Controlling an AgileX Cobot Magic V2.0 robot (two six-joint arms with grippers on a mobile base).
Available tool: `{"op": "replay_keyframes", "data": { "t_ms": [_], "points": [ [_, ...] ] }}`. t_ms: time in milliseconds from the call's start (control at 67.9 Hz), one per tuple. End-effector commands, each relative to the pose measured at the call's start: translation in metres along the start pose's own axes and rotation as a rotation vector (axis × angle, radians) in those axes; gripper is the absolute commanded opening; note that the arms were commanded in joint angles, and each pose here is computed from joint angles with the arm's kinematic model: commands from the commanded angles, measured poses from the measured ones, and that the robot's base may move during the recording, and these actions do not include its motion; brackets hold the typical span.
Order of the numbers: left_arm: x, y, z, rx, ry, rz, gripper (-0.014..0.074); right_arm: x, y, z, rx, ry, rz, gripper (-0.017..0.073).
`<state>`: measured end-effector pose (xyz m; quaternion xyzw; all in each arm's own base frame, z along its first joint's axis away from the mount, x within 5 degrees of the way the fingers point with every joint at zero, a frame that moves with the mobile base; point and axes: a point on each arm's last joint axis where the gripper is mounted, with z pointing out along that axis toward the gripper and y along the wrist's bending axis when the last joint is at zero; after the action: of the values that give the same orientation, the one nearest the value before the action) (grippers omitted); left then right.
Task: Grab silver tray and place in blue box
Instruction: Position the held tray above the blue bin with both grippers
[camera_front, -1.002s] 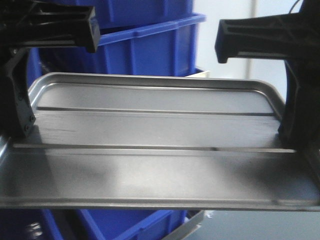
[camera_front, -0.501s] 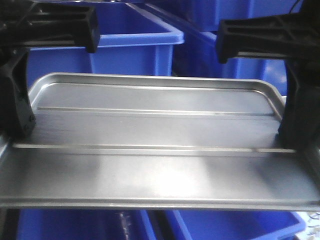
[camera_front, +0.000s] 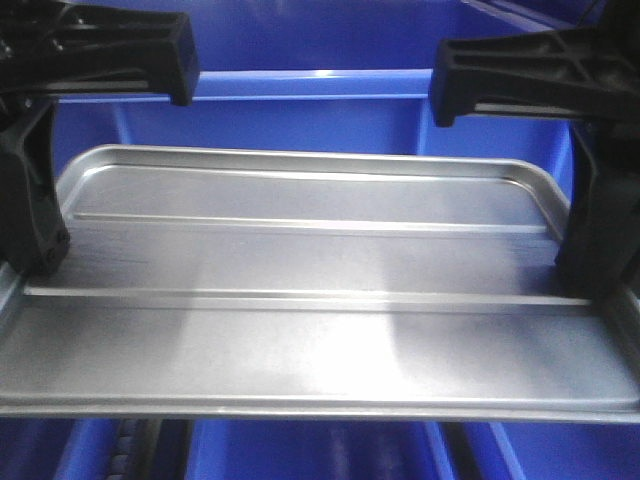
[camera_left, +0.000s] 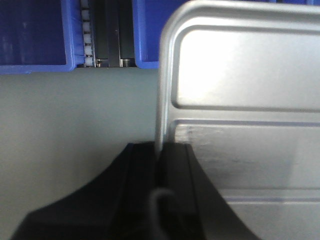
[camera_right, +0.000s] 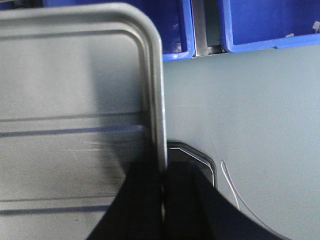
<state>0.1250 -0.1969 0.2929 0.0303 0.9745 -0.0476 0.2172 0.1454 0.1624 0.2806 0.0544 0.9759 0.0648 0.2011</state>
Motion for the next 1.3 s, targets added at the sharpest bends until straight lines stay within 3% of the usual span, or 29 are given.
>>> {"op": "replay_keyframes", "data": {
  "t_ms": [0, 1282],
  "points": [
    [-0.0044, -0.0029, -0.0138, 0.071, -0.043, -0.001, -0.0101, -0.0090, 0.0050, -0.0149, -0.085, -0.075, 0.001, 0.0056],
    [-0.0044, -0.0029, -0.0138, 0.071, -0.043, -0.001, -0.0100, -0.0090, 0.0050, -0.0149, -0.085, -0.075, 0.001, 0.0056]
  ]
}}
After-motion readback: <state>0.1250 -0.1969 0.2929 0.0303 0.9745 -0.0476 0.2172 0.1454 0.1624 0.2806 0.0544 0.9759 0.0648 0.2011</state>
